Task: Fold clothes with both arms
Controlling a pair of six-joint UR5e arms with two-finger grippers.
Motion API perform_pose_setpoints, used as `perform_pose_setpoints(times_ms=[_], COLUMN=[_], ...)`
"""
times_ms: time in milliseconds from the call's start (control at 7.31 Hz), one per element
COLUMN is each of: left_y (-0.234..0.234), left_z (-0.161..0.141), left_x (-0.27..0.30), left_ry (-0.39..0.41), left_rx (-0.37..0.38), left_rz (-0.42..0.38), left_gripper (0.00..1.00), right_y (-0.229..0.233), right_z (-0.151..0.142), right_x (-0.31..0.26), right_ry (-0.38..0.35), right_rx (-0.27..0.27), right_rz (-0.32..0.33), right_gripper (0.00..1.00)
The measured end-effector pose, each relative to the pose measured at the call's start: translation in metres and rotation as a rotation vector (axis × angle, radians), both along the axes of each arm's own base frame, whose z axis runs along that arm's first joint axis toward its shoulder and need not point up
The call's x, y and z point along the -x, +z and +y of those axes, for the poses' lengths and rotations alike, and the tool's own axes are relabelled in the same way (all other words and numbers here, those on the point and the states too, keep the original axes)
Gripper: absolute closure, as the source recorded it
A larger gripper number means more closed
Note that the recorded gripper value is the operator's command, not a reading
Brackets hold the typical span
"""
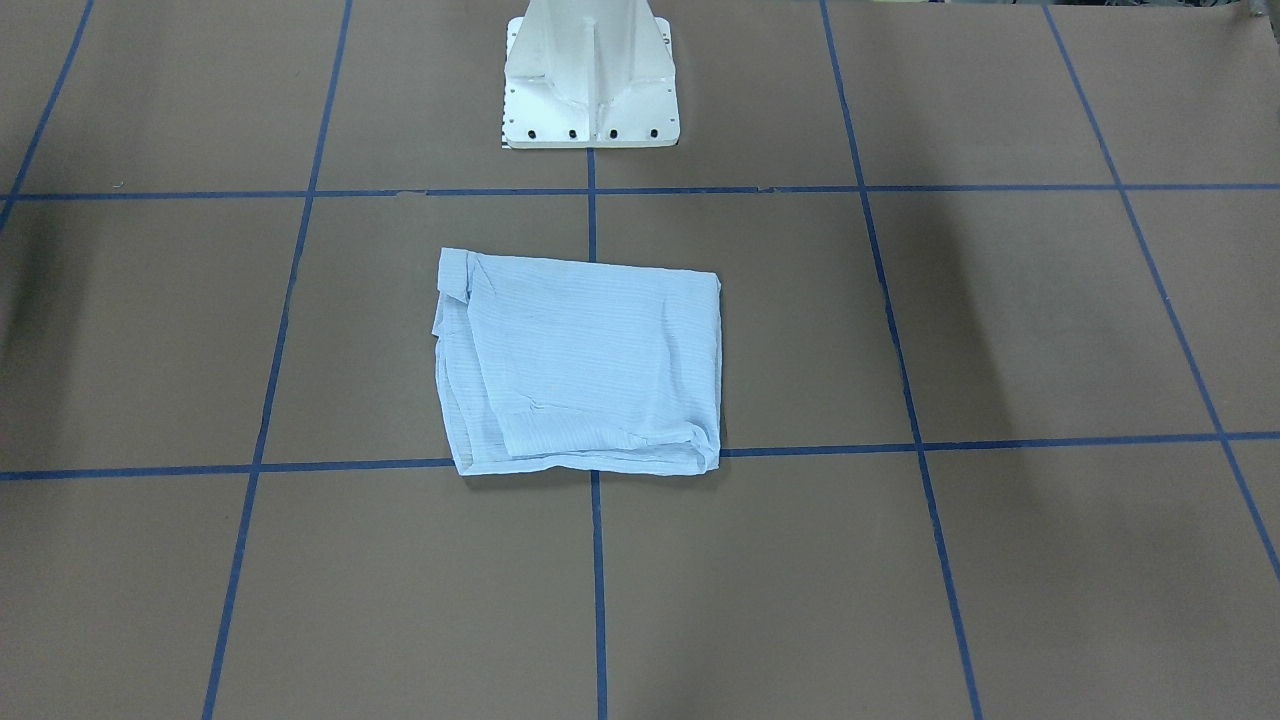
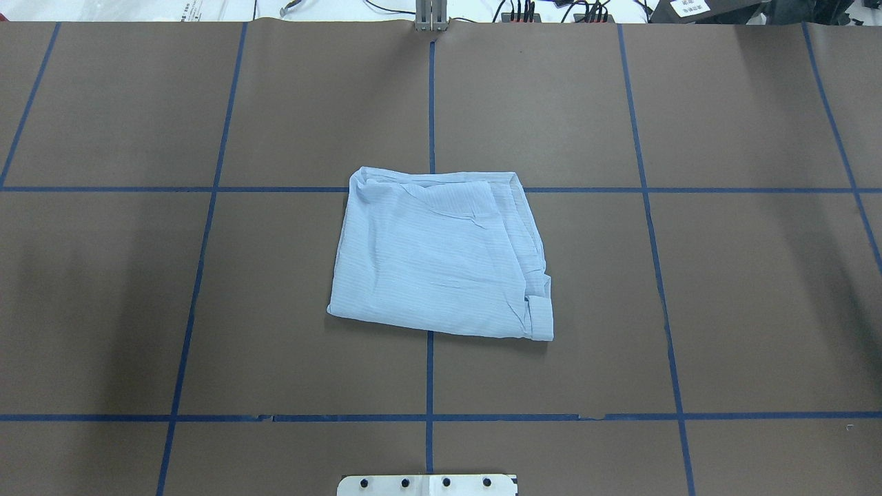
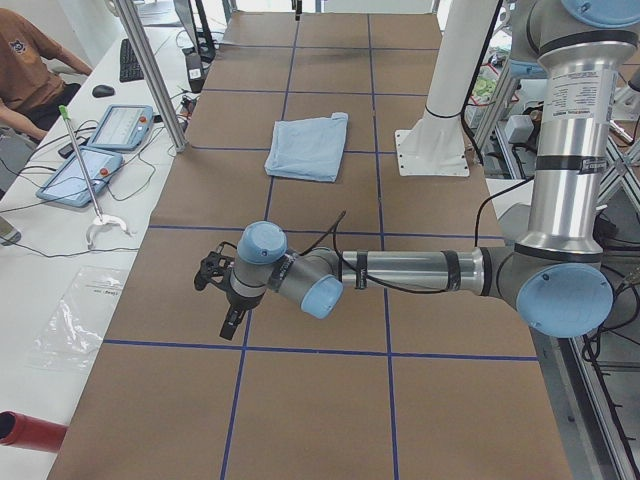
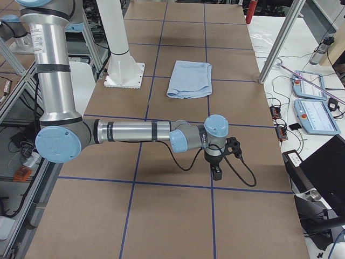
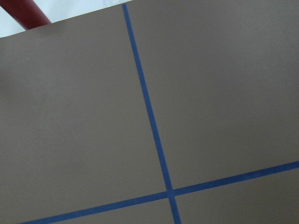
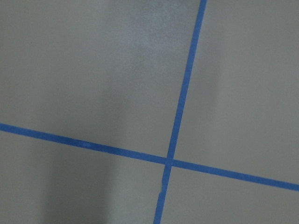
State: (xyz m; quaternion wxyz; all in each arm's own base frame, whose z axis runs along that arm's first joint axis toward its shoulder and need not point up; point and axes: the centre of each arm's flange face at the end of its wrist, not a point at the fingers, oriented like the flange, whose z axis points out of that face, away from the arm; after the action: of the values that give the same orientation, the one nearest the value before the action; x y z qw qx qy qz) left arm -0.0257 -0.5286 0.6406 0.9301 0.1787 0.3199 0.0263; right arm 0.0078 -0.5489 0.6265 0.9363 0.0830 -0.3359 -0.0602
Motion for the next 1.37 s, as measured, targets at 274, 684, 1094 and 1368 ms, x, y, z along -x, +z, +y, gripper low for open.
perform_pose_setpoints(times_ms=[274, 684, 1094, 1368], left_y=[-0.015, -0.009, 0.002, -0.005], left_z=[0.004, 0.03, 0.033, 0.032], left_x=[0.001, 0.017, 0.044, 0.048], left_ry=[0.003, 0.111, 0.103, 0.095], left_rx=[0.144, 0.225, 0.209, 0.195], left_rz=[-0.015, 0.121, 0.144, 0.142], left_gripper=[0.0, 0.0, 0.0, 0.0], right_y=[-0.005, -0.006, 0.017, 0.038], right_z=[0.001, 0.007, 0.03, 0.061], right_x=[-0.015, -0.029, -0.04, -0.053], right_ry=[0.089, 0.12, 0.14, 0.163], right_rx=[0.13, 0.233, 0.251, 0.211], right_rz=[-0.091, -0.211, -0.215, -0.213], right_gripper=[0.0, 0.0, 0.0, 0.0])
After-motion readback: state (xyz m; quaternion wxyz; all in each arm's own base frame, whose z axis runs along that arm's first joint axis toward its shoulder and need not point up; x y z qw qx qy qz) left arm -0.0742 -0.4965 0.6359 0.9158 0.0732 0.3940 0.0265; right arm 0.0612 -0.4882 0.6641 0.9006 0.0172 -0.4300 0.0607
